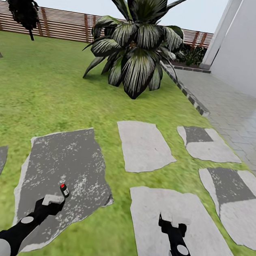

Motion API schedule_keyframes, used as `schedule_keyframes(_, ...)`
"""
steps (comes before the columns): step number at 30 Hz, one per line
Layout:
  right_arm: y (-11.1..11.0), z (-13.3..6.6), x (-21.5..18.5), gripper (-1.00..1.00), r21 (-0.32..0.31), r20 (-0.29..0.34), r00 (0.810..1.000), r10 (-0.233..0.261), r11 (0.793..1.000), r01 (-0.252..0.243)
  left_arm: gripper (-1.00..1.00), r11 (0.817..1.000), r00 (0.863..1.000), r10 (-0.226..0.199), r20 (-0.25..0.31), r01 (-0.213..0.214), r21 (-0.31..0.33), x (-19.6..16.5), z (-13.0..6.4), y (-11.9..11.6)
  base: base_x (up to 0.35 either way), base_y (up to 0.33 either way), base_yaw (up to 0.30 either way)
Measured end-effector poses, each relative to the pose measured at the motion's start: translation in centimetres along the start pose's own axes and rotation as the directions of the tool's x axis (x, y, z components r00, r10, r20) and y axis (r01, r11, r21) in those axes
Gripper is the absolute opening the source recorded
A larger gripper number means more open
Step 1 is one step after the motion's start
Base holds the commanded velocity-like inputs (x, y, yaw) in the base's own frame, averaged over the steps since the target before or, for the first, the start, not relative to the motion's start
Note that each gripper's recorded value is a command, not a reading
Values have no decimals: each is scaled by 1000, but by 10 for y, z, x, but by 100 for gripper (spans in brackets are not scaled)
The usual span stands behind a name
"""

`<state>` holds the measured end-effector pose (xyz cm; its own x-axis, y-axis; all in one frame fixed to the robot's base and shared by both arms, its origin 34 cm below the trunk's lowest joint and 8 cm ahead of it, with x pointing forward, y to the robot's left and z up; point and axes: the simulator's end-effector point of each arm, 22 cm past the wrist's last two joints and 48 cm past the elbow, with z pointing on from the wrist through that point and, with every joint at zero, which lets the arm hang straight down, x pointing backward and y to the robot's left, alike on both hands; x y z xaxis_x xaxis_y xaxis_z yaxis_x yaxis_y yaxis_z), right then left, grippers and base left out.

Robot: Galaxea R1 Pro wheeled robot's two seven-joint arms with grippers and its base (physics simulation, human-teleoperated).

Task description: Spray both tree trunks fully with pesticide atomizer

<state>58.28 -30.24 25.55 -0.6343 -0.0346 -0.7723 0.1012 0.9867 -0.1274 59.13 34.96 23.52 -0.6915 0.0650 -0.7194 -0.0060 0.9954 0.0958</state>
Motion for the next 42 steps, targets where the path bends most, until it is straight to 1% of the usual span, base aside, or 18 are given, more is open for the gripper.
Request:
schedule_keyframes(9, 2, 6, 28, 100, -3, -49, 999, -8, 1000, 8, 100, 1000, 999, 7, -47, -7, -1, 28, 7, 3, 0, 0, 0)
schedule_keyframes(13, 3, 8, 41, 100, -5, -71, 997, -12, 1000, 12, 100, 1000, 999, 12, -40, -12, 9, 25, 14, 1, 0, 0, 0)
schedule_keyframes(16, 4, 9, 51, 100, -5, -88, 996, -14, 1000, 14, 100, 1000, 1000, 20, -11, -19, 13, 10, 21, -1, 0, 0, 0)
schedule_keyframes(23, 5, 12, 73, 100, -7, -125, 992, -21, 1000, 20, 100, 1000, 999, 27, -21, -26, 10, 16, 31, 1, 0, 0, 0)
schedule_keyframes(27, 5, 12, 74, 100, -6, -127, 992, -21, 1000, 20, 100, 1000, 1000, 28, -11, -28, 3, 8, 34, 4, 0, 0, 0)
schedule_keyframes(33, 5, 12, 74, 100, -7, -128, 992, -22, 1000, 21, 100, 1000, 1000, 20, -5, -20, -7, 9, 33, 6, 21, 14, 0)
schedule_keyframes(42, 5, 12, 74, 100, -7, -127, 992, -22, 1000, 21, 100, 1000, 1000, 15, -5, -15, -5, 11, 33, 3, 108, 106, 0)
